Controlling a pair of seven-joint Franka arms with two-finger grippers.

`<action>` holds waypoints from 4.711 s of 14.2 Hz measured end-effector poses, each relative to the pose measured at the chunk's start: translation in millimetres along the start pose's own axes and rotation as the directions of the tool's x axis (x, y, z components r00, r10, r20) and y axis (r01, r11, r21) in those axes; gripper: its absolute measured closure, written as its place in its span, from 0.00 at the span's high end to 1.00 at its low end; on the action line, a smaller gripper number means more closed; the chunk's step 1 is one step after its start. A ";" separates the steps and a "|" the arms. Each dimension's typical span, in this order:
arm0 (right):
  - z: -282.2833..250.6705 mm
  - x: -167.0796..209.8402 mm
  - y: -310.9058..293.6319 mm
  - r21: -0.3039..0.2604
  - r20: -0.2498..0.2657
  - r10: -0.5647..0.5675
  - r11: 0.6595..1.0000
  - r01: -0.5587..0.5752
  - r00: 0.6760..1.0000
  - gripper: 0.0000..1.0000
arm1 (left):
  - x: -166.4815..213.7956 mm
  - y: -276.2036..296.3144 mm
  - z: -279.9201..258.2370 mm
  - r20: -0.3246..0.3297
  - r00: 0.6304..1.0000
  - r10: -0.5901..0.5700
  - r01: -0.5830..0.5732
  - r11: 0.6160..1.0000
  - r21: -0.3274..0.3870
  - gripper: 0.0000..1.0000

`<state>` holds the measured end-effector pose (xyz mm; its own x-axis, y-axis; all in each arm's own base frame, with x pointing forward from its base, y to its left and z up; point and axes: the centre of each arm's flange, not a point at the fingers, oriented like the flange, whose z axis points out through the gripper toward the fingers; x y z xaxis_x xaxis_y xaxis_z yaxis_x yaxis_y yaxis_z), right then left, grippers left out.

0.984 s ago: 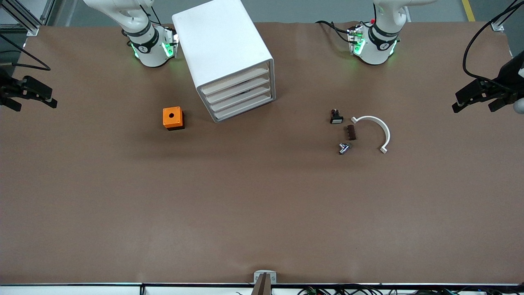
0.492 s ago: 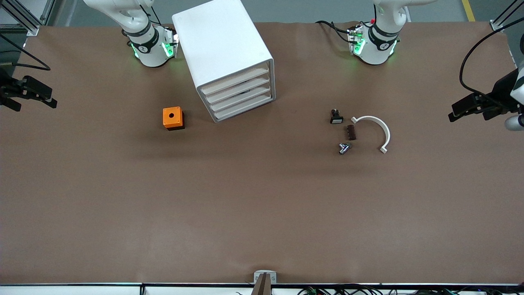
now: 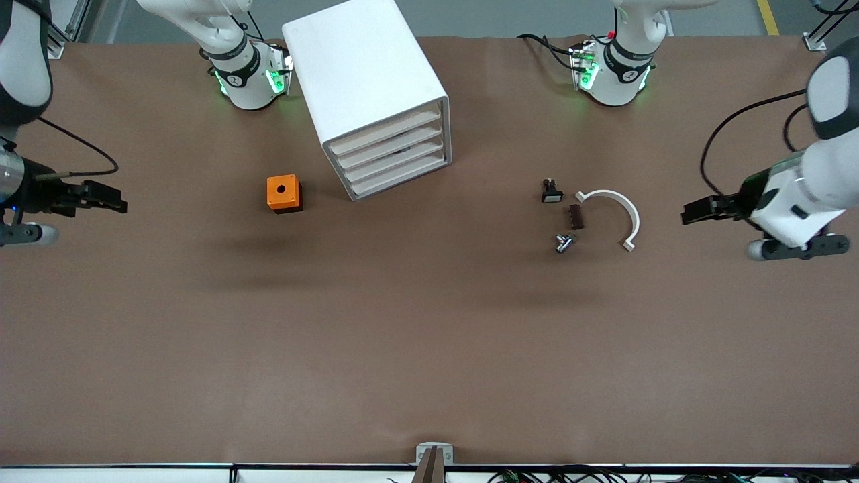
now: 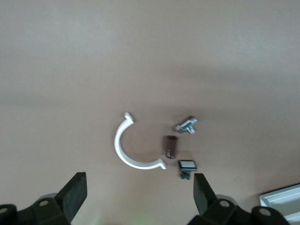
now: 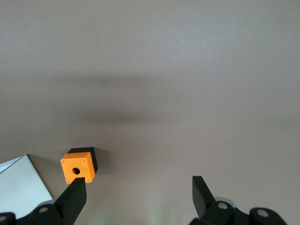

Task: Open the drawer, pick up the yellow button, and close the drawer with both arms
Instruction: 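Reach the left gripper to the white cabinet's drawer handle, then grasp the drawer handle with the left gripper, then pull the drawer open with the left gripper while the right gripper approaches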

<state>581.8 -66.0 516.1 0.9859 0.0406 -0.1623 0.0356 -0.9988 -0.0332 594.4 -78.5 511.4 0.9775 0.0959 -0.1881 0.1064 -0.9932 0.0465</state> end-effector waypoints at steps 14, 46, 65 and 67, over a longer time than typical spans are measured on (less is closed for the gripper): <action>-6.6 4.0 -151.8 0.070 0.059 0.562 0.822 -0.565 0.825 1.00 | -50.4 279.5 120.2 0.524 0.441 -0.728 0.753 0.618 0.225 1.00; -1.9 7.5 -145.8 0.084 0.046 0.582 0.807 -0.584 0.812 1.00 | -155.9 399.8 327.8 0.076 -0.144 -0.987 0.337 0.023 0.941 0.38; -5.0 -20.2 -280.8 0.077 0.037 0.791 0.608 -0.790 0.611 1.00 | -121.0 370.6 319.8 0.065 -0.218 -0.974 0.308 -0.006 0.951 0.10; -10.0 -39.2 -326.0 0.090 0.029 0.805 0.589 -0.803 0.593 1.00 | -98.7 356.2 314.9 0.083 -0.275 -0.958 0.314 -0.008 0.949 0.11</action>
<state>533.1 257.7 543.1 0.6083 -0.7791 -0.1515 -0.7859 -0.6180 0.0223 478.4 -462.4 237.6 -0.3858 0.9196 -0.0738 0.1329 -0.0238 -0.9908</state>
